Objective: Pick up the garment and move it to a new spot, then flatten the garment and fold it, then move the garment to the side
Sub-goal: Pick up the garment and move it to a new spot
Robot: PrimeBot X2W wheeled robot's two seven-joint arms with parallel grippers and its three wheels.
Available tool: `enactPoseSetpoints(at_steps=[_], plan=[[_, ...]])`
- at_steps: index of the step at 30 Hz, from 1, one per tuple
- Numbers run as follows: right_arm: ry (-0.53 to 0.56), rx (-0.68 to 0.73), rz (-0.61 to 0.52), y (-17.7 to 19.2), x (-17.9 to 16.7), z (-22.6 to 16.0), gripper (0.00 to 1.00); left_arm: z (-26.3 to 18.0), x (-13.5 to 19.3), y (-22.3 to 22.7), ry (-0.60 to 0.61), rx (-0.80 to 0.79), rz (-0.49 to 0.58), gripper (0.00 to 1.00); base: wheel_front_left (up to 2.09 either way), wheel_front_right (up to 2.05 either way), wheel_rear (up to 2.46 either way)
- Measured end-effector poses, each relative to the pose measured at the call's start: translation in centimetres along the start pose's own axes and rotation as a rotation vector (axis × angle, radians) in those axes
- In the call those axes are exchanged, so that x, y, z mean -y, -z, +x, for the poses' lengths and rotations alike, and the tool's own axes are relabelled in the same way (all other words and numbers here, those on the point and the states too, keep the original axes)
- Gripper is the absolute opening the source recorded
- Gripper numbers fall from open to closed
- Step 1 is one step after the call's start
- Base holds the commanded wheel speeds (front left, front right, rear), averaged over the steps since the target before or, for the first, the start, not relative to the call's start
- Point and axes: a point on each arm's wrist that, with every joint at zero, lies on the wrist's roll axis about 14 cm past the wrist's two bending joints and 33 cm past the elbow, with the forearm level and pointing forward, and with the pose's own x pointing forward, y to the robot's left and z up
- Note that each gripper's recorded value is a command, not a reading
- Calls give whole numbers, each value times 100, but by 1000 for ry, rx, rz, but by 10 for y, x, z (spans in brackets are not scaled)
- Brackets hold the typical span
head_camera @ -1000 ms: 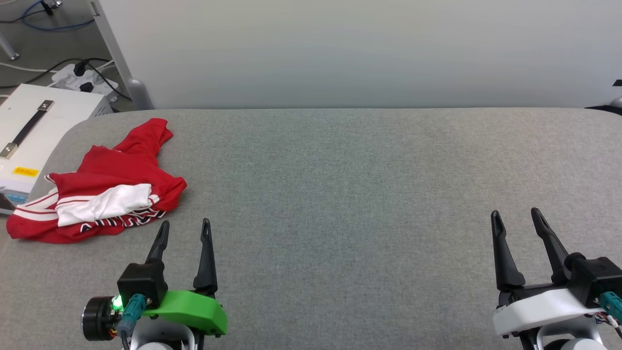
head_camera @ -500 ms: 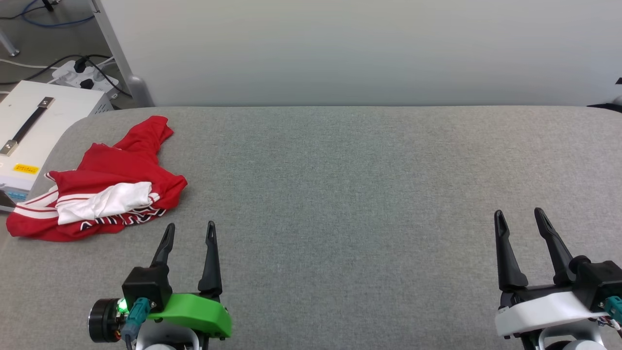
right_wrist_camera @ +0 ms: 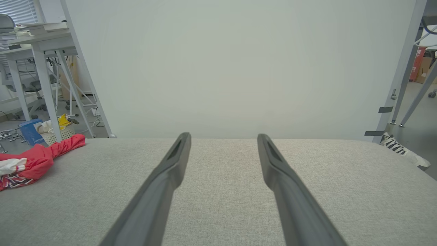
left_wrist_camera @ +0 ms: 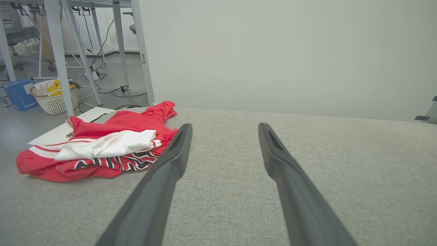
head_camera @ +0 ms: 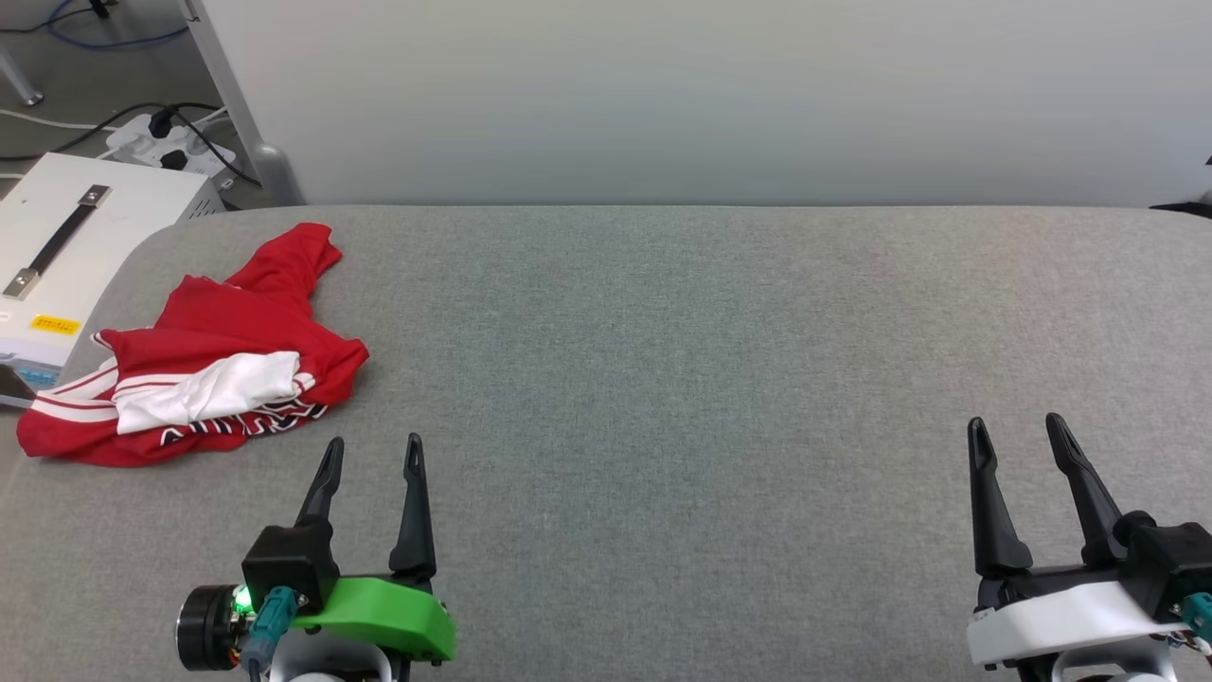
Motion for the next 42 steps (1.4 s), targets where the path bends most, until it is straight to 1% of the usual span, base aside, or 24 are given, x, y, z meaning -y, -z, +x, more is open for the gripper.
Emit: enactPoseSetpoints(at_steps=[7, 13, 32, 42], plan=[[-23, -2, 7, 4, -7, 1, 100, -5, -9, 0, -32, 8, -5, 100, 0, 0, 0], [-73, -5, 22, 9, -23, 9, 100, -13, -28, -2, -95, 16, -5, 100, 0, 0, 0], [-330, -48, 74, 34, -108, 38, 100, -68, -113, -9, -389, 23, 2, 100, 0, 0, 0], [-455, -71, 96, 46, -151, 45, 100, -103, -145, -12, -527, 24, -5, 100, 0, 0, 0]])
